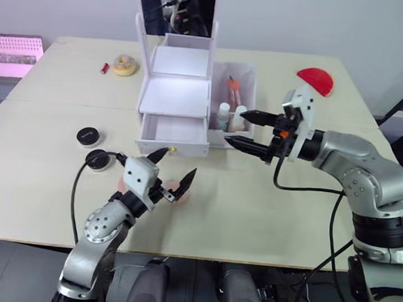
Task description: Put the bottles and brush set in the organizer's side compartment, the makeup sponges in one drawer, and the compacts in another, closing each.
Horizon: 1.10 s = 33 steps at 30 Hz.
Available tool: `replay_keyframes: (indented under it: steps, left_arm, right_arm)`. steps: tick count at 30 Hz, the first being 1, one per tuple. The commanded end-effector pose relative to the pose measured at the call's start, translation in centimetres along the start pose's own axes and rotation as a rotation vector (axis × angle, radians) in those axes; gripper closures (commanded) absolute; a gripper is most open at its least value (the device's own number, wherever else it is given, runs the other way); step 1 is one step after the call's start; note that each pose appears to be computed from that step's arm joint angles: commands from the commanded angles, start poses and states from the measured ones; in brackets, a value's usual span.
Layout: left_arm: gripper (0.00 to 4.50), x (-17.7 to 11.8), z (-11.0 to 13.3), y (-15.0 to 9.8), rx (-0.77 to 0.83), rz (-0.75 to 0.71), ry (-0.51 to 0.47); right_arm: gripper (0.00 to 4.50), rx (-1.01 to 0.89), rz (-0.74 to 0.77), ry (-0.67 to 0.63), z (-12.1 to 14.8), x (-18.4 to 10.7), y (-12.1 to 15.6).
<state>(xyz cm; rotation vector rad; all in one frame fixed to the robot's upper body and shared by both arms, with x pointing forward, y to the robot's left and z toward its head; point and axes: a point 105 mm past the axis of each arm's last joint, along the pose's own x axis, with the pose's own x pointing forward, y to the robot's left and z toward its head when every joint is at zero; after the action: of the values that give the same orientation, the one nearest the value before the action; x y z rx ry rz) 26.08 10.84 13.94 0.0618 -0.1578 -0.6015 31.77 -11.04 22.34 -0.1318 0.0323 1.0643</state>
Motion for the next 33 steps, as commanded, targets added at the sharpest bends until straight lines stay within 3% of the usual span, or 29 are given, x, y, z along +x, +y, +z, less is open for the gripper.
replay_keyframes:
  steps: [1,8,17,23,27,33]
  left_arm:
    - [0.04,-1.1,1.8,0.6,0.026,-0.004,-0.032]
    - [0.04,-4.8,2.8,3.4,-0.001,-0.061,0.059]
    - [0.04,-11.5,2.4,14.8,0.054,0.021,0.296]
    - [0.04,-14.0,2.6,20.8,0.118,0.143,0.346]
    - [0.04,-14.5,3.6,22.8,0.148,0.159,0.352]
    - [0.04,-14.2,3.7,23.2,0.162,0.124,0.365]
  right_arm:
    - [0.0,-0.054,0.0,-0.053,1.8,-0.3,0.0]
    - [0.0,-0.039,-0.038,-0.04,1.3,-2.4,-0.2]
    - [0.0,0.003,-0.198,0.044,-1.8,-11.0,-0.2]
    - [0.0,0.054,-0.317,0.083,-4.5,-16.5,0.1]
    - [0.0,0.057,-0.401,0.12,-5.4,-19.4,-0.2]
    - [0.0,0.051,-0.412,0.137,-6.2,-19.2,0.3]
